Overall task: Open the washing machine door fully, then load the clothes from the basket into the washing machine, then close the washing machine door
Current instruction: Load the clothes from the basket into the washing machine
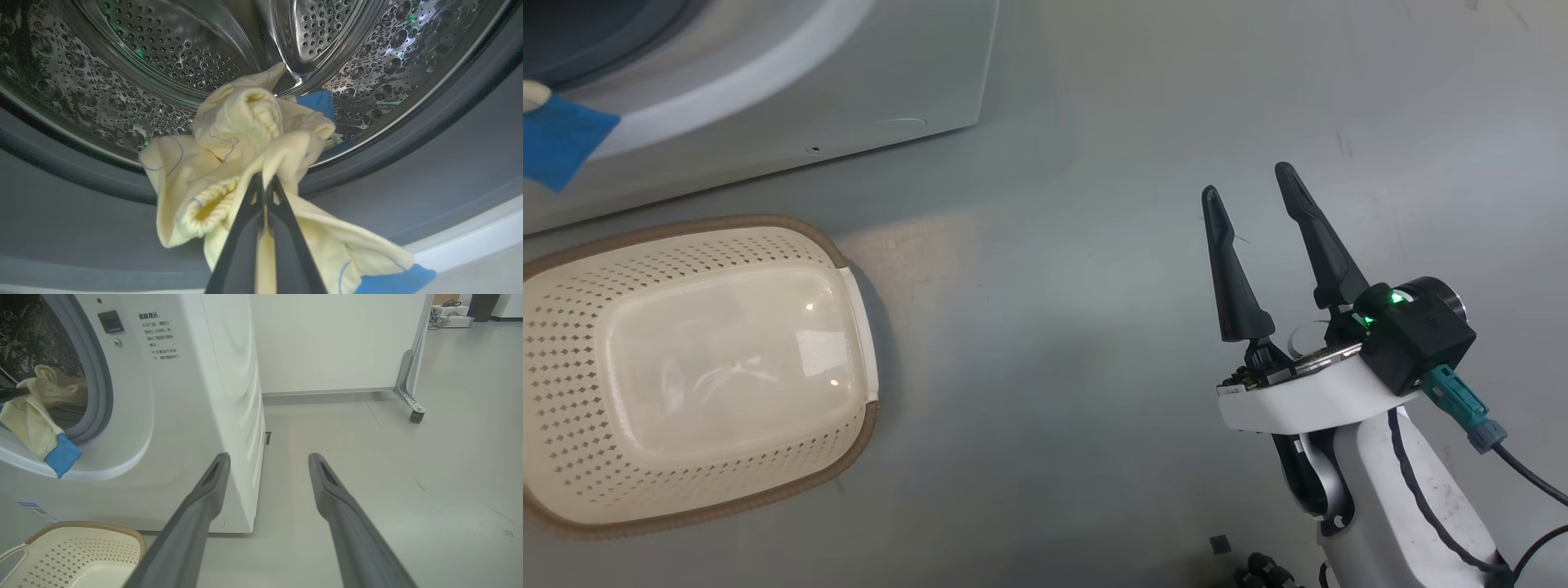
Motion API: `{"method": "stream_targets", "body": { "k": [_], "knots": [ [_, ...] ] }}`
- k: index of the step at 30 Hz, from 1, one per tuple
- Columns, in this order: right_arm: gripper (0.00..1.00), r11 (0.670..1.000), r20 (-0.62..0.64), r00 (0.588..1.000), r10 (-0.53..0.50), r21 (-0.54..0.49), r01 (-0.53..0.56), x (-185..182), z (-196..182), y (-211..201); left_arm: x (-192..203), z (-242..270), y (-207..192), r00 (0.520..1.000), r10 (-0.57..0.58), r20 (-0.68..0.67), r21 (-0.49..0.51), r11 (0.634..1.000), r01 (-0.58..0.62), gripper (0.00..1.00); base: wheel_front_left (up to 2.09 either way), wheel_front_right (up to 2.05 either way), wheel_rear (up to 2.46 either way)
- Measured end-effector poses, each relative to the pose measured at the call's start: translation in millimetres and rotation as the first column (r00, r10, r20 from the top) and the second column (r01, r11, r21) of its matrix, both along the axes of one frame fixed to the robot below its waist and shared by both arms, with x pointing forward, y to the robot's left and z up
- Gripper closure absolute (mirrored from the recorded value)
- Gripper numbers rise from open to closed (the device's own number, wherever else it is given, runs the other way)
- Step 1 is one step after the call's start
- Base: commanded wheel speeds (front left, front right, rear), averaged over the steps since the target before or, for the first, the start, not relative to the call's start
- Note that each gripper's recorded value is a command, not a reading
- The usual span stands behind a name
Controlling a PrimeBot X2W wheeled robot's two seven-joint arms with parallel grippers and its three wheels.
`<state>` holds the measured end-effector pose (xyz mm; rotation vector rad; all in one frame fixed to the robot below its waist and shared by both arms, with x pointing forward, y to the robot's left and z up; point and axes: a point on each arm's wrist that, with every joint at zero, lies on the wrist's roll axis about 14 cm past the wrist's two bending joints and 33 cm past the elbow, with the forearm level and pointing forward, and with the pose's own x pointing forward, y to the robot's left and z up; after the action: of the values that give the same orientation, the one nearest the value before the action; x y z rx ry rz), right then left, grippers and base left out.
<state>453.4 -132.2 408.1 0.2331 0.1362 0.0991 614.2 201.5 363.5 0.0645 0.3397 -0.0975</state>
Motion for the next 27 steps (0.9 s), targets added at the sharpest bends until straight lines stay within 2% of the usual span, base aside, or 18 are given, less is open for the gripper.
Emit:
{"method": "stream_targets", "body": {
  "k": [5,12,22,27],
  "knots": [
    [0.00,1.000,0.000,1.000,-0.006,0.023,0.006,-0.1,1.6,-1.1,19.3,6.0,0.9,0.999,-0.042,-0.014,0.029,0.999,0.042,1.00,0.00,0.00,0.00],
    [0.00,0.998,-0.018,0.999,-0.052,0.026,0.052,-1.9,-1.8,-14.3,54.3,17.5,7.9,0.999,-0.044,-0.020,0.049,0.998,0.044,1.00,0.00,0.00,0.00],
    [0.00,0.996,-0.050,0.996,-0.080,0.027,0.082,0.2,-14.0,-22.4,106.7,45.4,-6.2,0.994,-0.055,0.090,0.006,0.998,0.055,1.00,0.00,0.00,0.00],
    [0.00,0.994,-0.074,0.992,-0.103,0.027,0.105,-1.1,-21.5,-28.1,125.3,55.3,-1.0,0.987,-0.043,0.155,0.020,0.999,0.040,1.00,0.00,0.00,0.00]
  ]
}}
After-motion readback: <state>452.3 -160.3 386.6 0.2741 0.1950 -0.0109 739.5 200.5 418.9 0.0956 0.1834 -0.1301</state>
